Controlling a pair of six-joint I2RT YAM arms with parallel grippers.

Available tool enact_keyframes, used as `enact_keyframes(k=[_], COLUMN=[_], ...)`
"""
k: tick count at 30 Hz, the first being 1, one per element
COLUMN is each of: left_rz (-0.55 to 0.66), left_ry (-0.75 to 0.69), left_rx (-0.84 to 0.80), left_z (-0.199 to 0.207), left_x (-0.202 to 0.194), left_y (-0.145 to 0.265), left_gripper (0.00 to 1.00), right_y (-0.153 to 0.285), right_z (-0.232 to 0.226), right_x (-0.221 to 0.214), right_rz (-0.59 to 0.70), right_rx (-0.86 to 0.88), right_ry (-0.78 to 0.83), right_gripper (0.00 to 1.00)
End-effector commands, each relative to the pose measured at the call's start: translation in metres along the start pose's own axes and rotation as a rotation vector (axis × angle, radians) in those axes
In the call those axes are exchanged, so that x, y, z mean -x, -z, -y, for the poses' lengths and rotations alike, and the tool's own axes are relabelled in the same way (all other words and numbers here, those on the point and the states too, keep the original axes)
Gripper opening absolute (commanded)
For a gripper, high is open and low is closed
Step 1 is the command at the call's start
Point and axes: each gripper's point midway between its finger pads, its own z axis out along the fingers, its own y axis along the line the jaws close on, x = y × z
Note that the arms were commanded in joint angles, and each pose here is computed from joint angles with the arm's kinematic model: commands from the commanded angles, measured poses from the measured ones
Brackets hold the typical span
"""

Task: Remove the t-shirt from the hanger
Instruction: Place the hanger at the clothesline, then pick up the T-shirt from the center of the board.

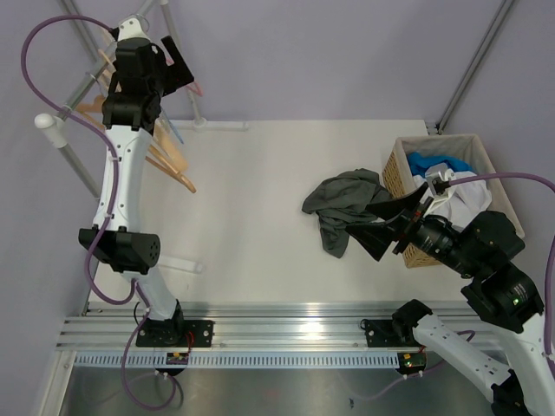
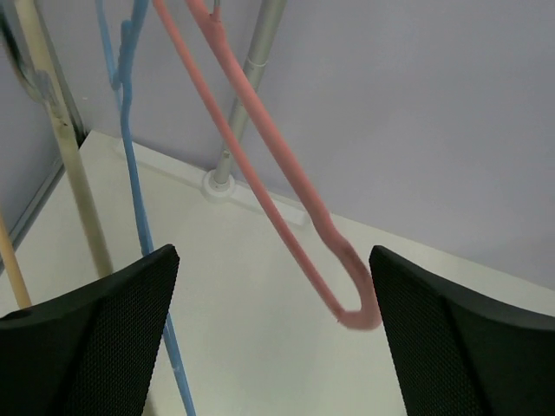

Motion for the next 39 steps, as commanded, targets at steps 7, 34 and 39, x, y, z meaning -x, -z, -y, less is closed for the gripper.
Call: enact_keyframes(k=[7,34,39], left_rz=[0.066,-0.077,-0.155], left_ry=[0.038,-0.068,-0.064], left_rx=[-0.383,-0.648,-0.677], left_z=[0.059,0.112,0.096], left_x=[0.041,-0.183,-0.24], left_y=[0.089,0.225,0.233], left_gripper=[0.99,0.99,0.99], right_y=[0.003,-0.089,-0.111], right_z=[-0.009,0.143,0.183], right_x=[0.006,-0.051,-0.067], right_rz=[0.028,-0.21,-0.215], right_rx=[0.04,-0.593,-0.727], right_ry=[0.008,-0.107,-0.179], right_gripper=[1.0,1.0,0.99])
